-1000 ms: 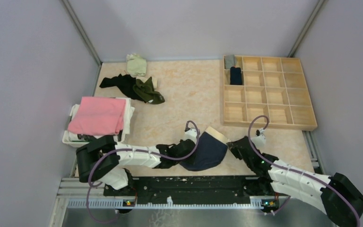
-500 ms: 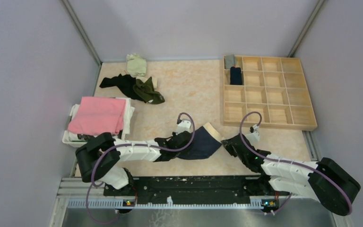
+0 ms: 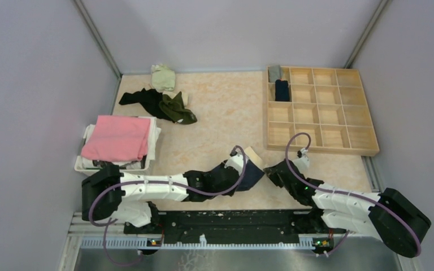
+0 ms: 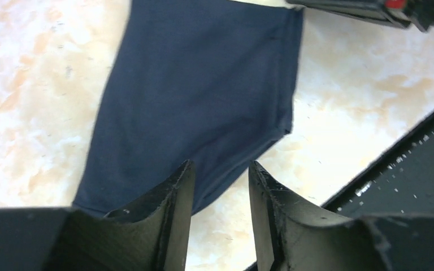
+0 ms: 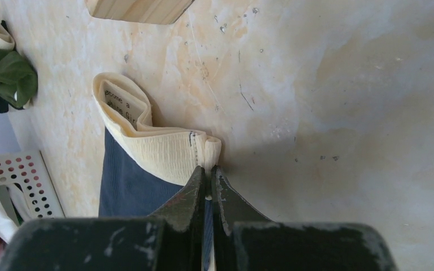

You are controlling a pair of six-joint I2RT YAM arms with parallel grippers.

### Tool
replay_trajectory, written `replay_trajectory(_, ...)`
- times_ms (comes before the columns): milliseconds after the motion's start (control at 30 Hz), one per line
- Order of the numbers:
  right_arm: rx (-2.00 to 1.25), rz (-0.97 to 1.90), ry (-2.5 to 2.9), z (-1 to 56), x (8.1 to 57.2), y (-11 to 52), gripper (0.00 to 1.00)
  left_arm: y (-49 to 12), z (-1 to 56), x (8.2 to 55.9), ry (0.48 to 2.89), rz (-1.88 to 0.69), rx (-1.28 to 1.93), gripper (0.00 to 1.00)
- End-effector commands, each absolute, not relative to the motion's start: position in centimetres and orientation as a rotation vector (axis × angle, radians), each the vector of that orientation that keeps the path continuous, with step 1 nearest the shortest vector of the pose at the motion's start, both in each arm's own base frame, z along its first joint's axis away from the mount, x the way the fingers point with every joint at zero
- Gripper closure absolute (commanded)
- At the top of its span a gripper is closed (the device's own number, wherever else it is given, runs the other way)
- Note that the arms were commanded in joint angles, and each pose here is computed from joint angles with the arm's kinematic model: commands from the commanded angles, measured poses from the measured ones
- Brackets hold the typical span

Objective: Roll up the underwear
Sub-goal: Fold the underwear at the center of the board.

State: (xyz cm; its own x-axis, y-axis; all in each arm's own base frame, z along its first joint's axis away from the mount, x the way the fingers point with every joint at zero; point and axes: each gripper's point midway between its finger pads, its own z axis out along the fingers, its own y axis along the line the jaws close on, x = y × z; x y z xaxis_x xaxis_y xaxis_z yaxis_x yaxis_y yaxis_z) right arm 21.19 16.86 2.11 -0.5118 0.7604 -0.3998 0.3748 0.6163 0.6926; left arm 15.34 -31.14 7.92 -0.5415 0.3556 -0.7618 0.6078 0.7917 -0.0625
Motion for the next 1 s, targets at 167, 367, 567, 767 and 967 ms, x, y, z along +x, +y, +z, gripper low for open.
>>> replay_trajectory(167, 0.811, 0.773, 2.169, 3.2, 21.1, 18.8, 1.00, -36.2, 7.3, 13.1, 2.072, -0.463, 0.957, 0.46)
replay_trajectory(367, 0.803, 0.785, 2.187, 2.9, 20.9, 19.0, 1.00, -37.7, 7.1, 13.1, 2.015, -0.381, 1.031, 0.40)
replay_trajectory(567, 0.796, 0.781, 2.192, 2.8, 20.8, 19.0, 1.00, -38.2, 6.9, 13.2, 1.986, -0.320, 1.069, 0.38)
replay_trajectory(767, 0.794, 0.780, 2.194, 2.8, 20.8, 19.0, 1.00, -38.2, 5.6, 13.1, 2.003, -0.300, 1.088, 0.38)
replay_trajectory(967, 0.788, 0.780, 2.194, 2.8, 20.8, 19.0, 1.00, -38.0, 4.1, 12.8, 2.027, -0.277, 1.106, 0.40)
